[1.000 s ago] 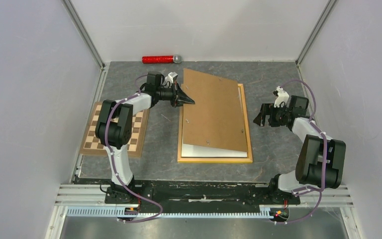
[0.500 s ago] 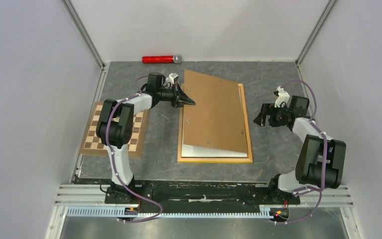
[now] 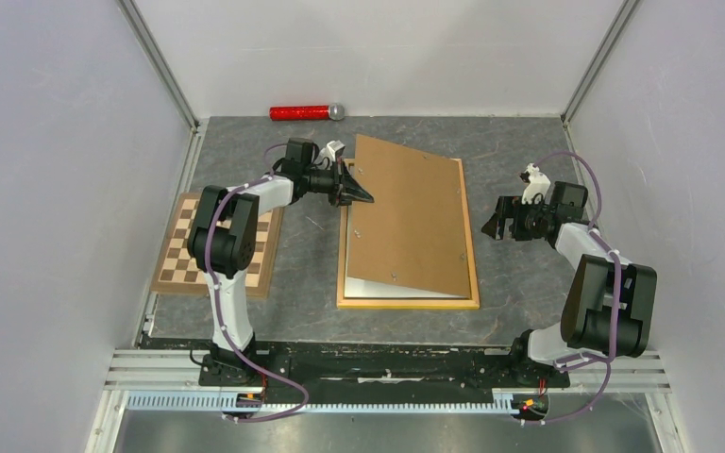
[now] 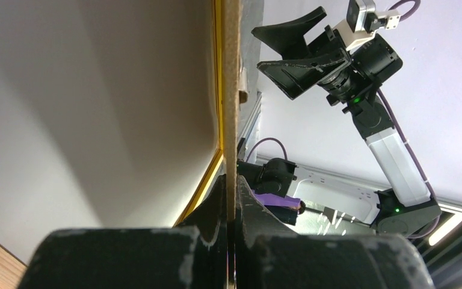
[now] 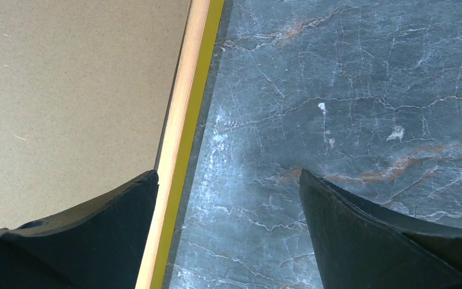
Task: Put the photo into the frame
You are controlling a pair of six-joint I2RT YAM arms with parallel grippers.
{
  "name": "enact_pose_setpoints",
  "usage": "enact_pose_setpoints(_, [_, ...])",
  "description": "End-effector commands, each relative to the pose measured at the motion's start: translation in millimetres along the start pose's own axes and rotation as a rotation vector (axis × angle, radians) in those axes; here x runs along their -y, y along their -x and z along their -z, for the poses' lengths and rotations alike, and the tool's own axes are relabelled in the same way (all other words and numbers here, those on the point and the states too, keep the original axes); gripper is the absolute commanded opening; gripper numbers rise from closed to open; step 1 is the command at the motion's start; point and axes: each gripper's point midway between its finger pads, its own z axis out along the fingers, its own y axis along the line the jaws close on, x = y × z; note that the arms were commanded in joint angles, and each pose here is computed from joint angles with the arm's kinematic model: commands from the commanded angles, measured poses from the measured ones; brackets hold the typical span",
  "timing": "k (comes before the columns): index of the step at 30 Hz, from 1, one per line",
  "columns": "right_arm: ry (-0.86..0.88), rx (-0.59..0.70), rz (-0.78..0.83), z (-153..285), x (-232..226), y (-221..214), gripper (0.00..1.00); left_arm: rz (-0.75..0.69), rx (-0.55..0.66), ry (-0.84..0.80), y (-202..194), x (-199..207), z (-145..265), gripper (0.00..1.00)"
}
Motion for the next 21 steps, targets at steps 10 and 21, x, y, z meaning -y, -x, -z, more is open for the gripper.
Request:
enact_pose_setpoints(10, [0.020, 0.012, 0.003, -1.5, 0.5, 0.4, 0.90, -0.099, -0.010, -0.050, -8.4, 27.4, 8.7, 0.02])
enact_pose_setpoints(21, [0.020, 0.010, -0.005, -1.2, 0.3, -1.4, 0.90, -0.100, 0.058, -0.097, -11.0, 46.6, 16.1, 0.02])
